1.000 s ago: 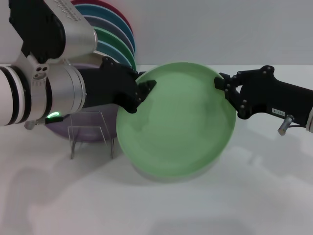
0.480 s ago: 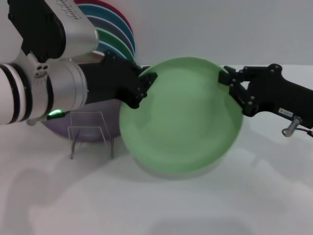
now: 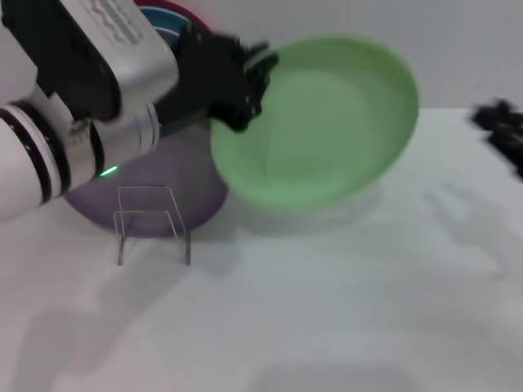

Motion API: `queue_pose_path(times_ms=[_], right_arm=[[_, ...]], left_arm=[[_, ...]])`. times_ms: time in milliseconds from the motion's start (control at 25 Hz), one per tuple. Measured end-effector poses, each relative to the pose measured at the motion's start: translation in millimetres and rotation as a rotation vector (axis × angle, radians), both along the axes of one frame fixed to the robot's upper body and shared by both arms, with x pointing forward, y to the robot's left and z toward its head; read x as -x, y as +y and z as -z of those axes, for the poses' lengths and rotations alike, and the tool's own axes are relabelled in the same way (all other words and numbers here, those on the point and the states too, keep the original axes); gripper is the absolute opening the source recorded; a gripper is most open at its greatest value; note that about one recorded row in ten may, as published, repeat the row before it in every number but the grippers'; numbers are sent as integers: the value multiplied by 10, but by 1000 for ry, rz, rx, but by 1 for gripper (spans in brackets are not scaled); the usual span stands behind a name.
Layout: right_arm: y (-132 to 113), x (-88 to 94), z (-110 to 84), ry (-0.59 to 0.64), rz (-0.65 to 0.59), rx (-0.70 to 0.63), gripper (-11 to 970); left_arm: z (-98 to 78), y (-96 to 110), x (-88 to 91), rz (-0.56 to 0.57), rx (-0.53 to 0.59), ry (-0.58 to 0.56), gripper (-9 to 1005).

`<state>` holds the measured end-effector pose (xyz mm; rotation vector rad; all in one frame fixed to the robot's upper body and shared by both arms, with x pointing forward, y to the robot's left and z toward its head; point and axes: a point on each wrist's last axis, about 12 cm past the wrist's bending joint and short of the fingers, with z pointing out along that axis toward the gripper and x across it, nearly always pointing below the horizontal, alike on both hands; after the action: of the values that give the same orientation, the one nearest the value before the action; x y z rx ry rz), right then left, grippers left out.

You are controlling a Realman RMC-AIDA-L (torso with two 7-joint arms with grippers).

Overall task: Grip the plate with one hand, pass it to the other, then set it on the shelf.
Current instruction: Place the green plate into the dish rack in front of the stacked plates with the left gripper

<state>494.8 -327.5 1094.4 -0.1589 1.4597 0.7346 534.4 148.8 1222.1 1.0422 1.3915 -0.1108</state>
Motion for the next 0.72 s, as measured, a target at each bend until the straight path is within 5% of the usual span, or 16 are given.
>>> queue_pose_path(times_ms=[320,400,480,520,560,720], right_arm=[[-389,256,287,21,195,-99,590],[-388,251,292,24,195,-98,667],[-386,238,294,26,192,-91,733],[-383,234,296,26,188,-81,761],[-383,234,296,26,188,-81,789],[-374,231,297,20,182,-66,845]], left_arm=[[134,-415,373,-177,9,-687,74],[183,-394,407,-176,45,-736,74],[234,-257,441,-162,155,-786,74],[328,3,405,-126,270,-755,74],[328,3,405,-126,270,-755,74],[671,643,277,14,506,-621,75]])
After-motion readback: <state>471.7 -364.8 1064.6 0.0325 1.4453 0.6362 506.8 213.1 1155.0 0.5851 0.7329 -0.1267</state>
